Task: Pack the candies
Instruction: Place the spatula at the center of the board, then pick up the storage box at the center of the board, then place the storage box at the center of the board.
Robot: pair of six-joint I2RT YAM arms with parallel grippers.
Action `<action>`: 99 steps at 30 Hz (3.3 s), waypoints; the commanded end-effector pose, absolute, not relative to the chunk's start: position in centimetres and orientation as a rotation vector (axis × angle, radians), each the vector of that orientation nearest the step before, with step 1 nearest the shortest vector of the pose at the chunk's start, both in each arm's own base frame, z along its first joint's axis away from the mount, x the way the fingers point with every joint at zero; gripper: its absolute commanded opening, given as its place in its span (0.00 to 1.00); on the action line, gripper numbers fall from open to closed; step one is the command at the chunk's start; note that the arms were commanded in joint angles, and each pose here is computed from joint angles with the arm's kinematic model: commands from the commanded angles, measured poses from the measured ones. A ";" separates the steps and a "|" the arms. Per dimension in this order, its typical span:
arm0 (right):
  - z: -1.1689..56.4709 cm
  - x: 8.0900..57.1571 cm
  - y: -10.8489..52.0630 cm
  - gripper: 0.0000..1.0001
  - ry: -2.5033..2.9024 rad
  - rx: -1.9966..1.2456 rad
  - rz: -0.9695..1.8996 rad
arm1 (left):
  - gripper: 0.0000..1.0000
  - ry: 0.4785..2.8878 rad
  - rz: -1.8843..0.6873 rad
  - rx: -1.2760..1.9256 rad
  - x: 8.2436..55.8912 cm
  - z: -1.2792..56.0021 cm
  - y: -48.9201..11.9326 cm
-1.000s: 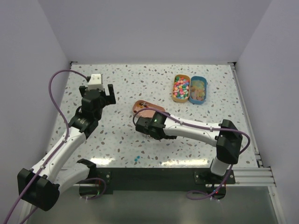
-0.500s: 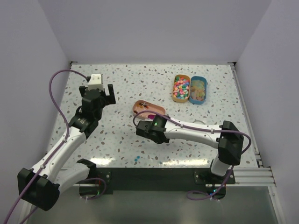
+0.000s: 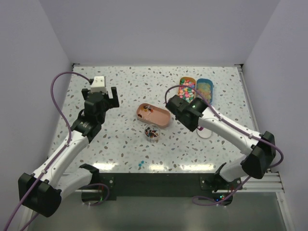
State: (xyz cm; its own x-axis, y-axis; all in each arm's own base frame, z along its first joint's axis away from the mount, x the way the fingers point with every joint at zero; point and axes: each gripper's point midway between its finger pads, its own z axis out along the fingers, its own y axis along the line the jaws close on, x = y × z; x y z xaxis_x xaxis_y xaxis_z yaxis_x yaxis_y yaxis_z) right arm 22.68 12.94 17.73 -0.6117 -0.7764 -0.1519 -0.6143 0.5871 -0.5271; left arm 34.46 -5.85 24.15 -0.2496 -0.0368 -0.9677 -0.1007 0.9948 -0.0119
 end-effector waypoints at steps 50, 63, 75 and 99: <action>13.2 30.4 4.5 0.76 2.420 0.178 0.043 | 0.99 1.766 0.017 -0.066 34.5 25.2 -7.0; 12.4 40.0 24.4 0.66 2.277 -0.685 0.412 | 0.99 1.781 -0.002 -0.050 34.7 24.7 -7.5; 5.3 42.0 29.8 0.36 2.300 -0.964 0.462 | 0.99 1.815 0.009 -0.038 35.0 23.7 -7.7; 17.5 47.7 7.3 0.00 2.267 -0.265 -0.167 | 0.99 1.817 -0.015 -0.026 35.0 23.6 -8.2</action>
